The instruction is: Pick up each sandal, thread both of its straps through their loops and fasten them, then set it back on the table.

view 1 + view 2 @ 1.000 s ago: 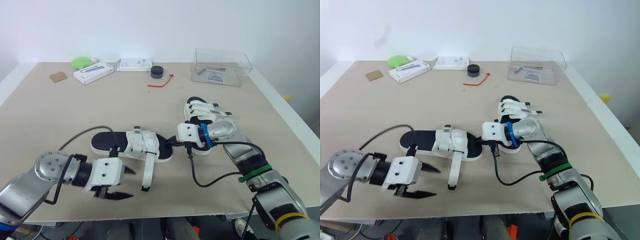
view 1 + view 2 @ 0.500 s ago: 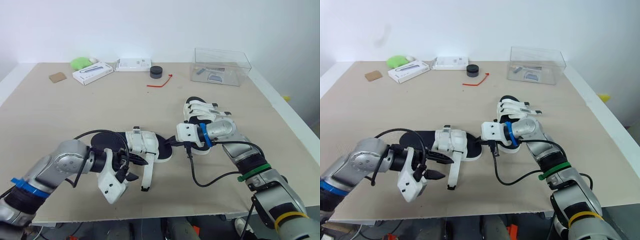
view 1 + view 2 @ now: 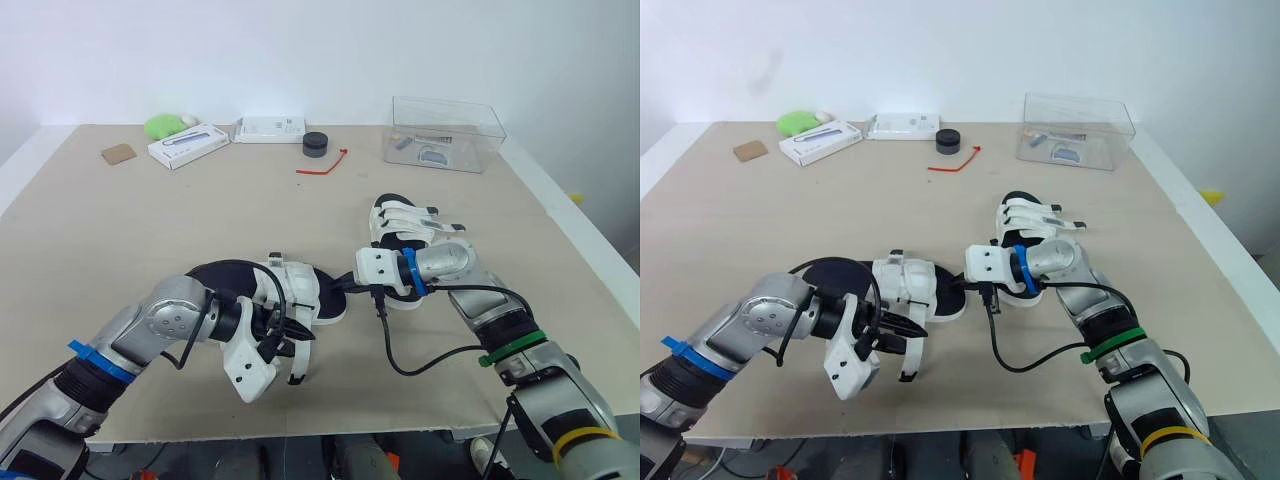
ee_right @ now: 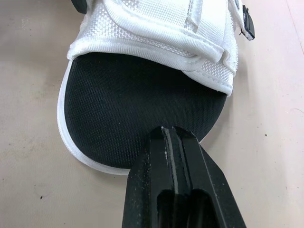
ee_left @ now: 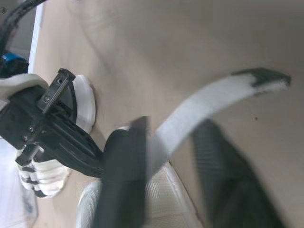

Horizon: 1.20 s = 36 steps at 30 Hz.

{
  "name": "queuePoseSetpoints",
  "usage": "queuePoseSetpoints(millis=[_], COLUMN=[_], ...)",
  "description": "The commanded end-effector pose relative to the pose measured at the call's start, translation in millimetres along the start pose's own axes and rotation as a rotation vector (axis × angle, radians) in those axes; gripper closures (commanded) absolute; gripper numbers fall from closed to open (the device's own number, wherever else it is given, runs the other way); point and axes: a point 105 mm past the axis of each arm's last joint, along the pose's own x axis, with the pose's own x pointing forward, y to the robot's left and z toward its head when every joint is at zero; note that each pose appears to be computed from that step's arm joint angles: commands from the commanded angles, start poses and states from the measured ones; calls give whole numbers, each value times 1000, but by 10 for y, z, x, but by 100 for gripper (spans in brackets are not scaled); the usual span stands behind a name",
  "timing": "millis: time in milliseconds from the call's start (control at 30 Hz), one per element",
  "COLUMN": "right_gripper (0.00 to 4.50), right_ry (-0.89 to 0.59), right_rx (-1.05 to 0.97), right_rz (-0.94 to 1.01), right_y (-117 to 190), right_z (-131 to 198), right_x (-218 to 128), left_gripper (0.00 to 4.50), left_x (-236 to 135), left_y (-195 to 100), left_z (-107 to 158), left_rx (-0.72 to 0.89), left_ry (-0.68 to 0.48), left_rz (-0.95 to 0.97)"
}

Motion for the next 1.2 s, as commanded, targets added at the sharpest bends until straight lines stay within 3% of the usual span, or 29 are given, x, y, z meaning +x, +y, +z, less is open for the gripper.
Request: queuePoseSetpoints(millis=[33,100,267,600,767,1200], right_gripper=[450,450,450,450,450,450], right_ry=[148,149,148,153,156,161], right_rx=[84,83,81,80,84,93], right_rz=[53,54,50,45,41,32], right_y=[190,190,162,153,153,163], right_z=[-366,-368,-356,-363,-370,-382], right_x=[-22,-20,-10,-23,-39,-65], left_gripper=[431,431,431,431,431,431], left_x=[-52,-79,-208,-399,-422,-312], left_y=[142,173,393,609,679,617], left_z=[46,25,-115,-291,-373,-748], left_rx=[-147,-241,-658,-1181,-1264,-1248], left_ry=[-52,-65,-160,-368,-394,-248], left_rz=[85,106,269,347,361,386])
